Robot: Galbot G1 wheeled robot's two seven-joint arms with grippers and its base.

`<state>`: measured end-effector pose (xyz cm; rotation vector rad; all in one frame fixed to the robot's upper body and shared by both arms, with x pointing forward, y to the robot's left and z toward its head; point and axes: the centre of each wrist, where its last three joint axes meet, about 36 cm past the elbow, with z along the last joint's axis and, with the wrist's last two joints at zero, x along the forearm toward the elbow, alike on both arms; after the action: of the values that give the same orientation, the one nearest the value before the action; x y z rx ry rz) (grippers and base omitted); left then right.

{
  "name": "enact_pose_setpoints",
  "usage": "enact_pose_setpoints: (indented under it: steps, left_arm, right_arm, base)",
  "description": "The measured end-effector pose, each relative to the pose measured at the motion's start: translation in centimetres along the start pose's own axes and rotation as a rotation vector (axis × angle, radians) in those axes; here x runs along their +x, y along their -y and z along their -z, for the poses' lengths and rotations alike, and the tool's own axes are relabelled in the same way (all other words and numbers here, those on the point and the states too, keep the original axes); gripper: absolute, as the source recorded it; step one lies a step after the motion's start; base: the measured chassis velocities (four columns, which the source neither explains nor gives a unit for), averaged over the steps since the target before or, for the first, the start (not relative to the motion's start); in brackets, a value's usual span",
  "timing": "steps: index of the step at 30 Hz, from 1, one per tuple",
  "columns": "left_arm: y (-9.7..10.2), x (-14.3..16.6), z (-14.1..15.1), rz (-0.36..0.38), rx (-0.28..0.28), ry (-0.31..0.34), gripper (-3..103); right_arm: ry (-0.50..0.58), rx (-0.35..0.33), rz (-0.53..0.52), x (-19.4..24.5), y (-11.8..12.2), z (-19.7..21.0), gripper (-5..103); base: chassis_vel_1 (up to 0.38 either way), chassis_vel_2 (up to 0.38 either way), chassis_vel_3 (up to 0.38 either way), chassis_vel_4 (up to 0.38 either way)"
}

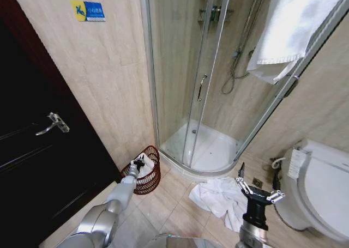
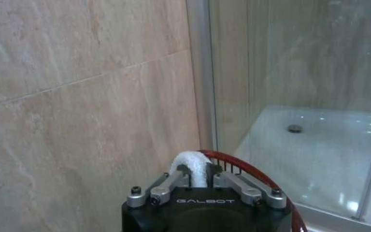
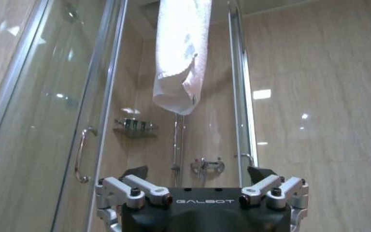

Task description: Discard the used towel into the hamper.

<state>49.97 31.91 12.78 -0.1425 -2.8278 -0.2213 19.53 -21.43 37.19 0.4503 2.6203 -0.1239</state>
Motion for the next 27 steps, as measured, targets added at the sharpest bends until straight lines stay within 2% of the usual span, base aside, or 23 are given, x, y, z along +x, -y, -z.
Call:
enact_pose_setpoints:
  steps: [2,7,10,11,12,14,15,16,17,20,21,22,26,27]
  left_arm:
    - [-0.2,-0.1,0.2,-0.003,-0.010,0.001,28]
    - [-0.4,0.3,0.0,-0.010,-0.029,-0.001,39]
    - [-0.8,1.1,-0.6,-0.011,-0.040,-0.023,56]
    - [-0.8,1.1,-0.6,-0.011,-0.040,-0.023,56]
    - [-1.1,1.5,-0.7,-0.008,-0.036,-0.025,61]
    - [-1.3,2.0,-0.6,0.002,-0.008,-0.016,72]
    - [-1.3,2.0,-0.6,0.002,-0.008,-0.016,72]
    - [-1.4,2.5,-0.2,0.005,0.017,-0.016,77]
    - [-1.3,3.0,0.1,0.006,0.042,-0.022,77]
    - [-1.5,5.1,1.8,0.005,0.122,-0.003,93]
    - [-1.5,5.1,1.8,0.005,0.122,-0.003,93]
    - [-1.5,5.8,2.3,0.002,0.140,-0.003,97]
    - [-1.5,10.5,6.1,0.001,0.225,0.006,100]
    - [-1.5,10.5,6.1,0.001,0.225,0.006,100]
  right_arm:
    - [0.001,-0.003,0.012,-0.1,0.0,0.1,100]
    - [0.009,-0.009,0.023,-0.5,0.1,0.6,100]
    - [0.017,-0.009,0.036,-0.8,0.3,0.8,100]
    - [0.017,-0.009,0.036,-0.8,0.3,0.8,100]
    - [0.022,-0.010,0.036,-0.8,0.3,0.8,100]
    - [0.026,-0.012,0.039,-0.8,0.3,1.0,100]
    - [0.026,-0.012,0.039,-0.8,0.3,1.0,100]
    - [0.026,-0.013,0.047,-0.9,0.3,1.1,100]
    - [0.024,-0.014,0.054,-1.0,0.3,1.3,100]
    - [0.022,-0.020,0.058,-1.9,0.2,2.3,100]
    - [0.022,-0.020,0.058,-1.9,0.2,2.3,100]
    - [0.024,-0.024,0.055,-2.3,0.1,2.6,100]
    - [0.046,-0.035,0.039,-3.8,0.1,4.0,100]
    - [0.046,-0.035,0.039,-3.8,0.1,4.0,100]
  base:
    - [0.000,0.000,0.000,0.000]
    - [0.000,0.000,0.000,0.000]
    - [0.000,0.000,0.000,0.000]
    - [0.000,0.000,0.000,0.000]
    - [0.000,0.000,0.000,0.000]
    - [0.000,0.000,0.000,0.000]
    - [0.000,0.000,0.000,0.000]
    - [0.000,0.000,0.000,0.000]
    - [0.000,0.000,0.000,0.000]
    - [0.000,0.000,0.000,0.000]
    - [0.000,0.000,0.000,0.000]
    - [0.000,0.000,0.000,0.000]
    - [0.000,0.000,0.000,0.000]
    - [0.000,0.000,0.000,0.000]
